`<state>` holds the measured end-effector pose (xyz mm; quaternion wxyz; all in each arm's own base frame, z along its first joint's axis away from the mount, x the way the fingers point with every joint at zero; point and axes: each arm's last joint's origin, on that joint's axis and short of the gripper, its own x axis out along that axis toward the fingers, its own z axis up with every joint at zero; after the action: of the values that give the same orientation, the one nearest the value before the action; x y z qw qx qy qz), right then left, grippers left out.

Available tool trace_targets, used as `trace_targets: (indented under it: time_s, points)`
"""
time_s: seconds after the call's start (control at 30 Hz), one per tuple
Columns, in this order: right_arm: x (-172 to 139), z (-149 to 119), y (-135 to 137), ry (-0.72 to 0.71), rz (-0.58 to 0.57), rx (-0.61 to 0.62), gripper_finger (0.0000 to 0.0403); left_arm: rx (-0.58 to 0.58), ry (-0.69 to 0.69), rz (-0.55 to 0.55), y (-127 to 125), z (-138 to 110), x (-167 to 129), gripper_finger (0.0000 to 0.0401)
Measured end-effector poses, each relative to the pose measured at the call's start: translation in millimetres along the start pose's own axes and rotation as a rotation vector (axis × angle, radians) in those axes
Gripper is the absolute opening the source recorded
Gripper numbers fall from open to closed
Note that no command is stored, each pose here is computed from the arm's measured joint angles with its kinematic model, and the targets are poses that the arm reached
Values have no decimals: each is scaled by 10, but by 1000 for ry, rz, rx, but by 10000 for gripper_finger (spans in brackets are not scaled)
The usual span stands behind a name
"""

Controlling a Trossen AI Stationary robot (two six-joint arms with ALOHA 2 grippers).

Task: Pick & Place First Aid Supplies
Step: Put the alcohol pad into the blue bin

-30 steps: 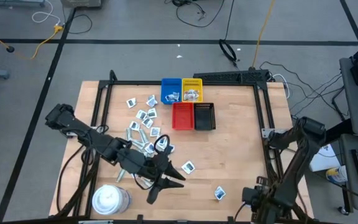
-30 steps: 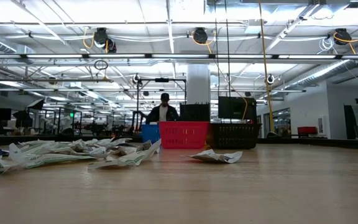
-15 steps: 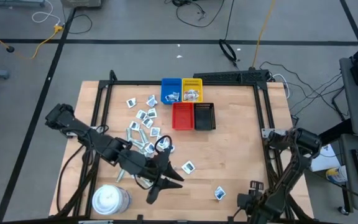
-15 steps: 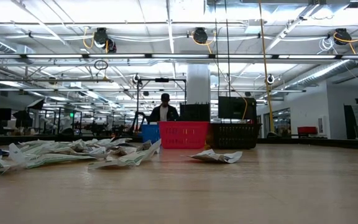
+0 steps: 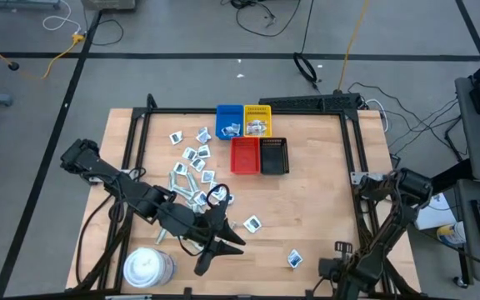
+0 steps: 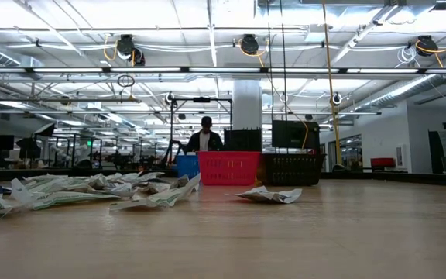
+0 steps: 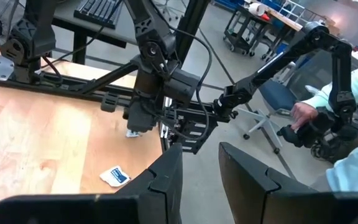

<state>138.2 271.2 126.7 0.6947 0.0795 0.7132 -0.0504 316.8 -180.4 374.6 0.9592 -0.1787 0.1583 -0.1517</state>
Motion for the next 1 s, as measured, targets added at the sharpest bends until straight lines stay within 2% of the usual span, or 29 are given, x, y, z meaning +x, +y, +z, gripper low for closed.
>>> trace_targets:
  time_s: [0.13, 0.23, 0.37, 0.57, 1.0]
  points:
    - [-126, 22, -39, -101, -6, -10, 4, 7, 25, 13, 12, -24, 0, 108]
    - [-317, 61, -162, -266, -55, 13, 2, 18, 36, 18, 19, -34, -1, 108]
    - [-714, 128, -288, -496, -3, 73, 1, 77, 38, 40, 18, -47, -3, 108]
    - [-1119, 267, -468, -792, 8, 50, 1, 123, 26, 94, 27, -53, -6, 108]
    - [-1588, 774, -449, -1149, 110, -96, 0, 152, 13, 152, 47, -53, -8, 108]
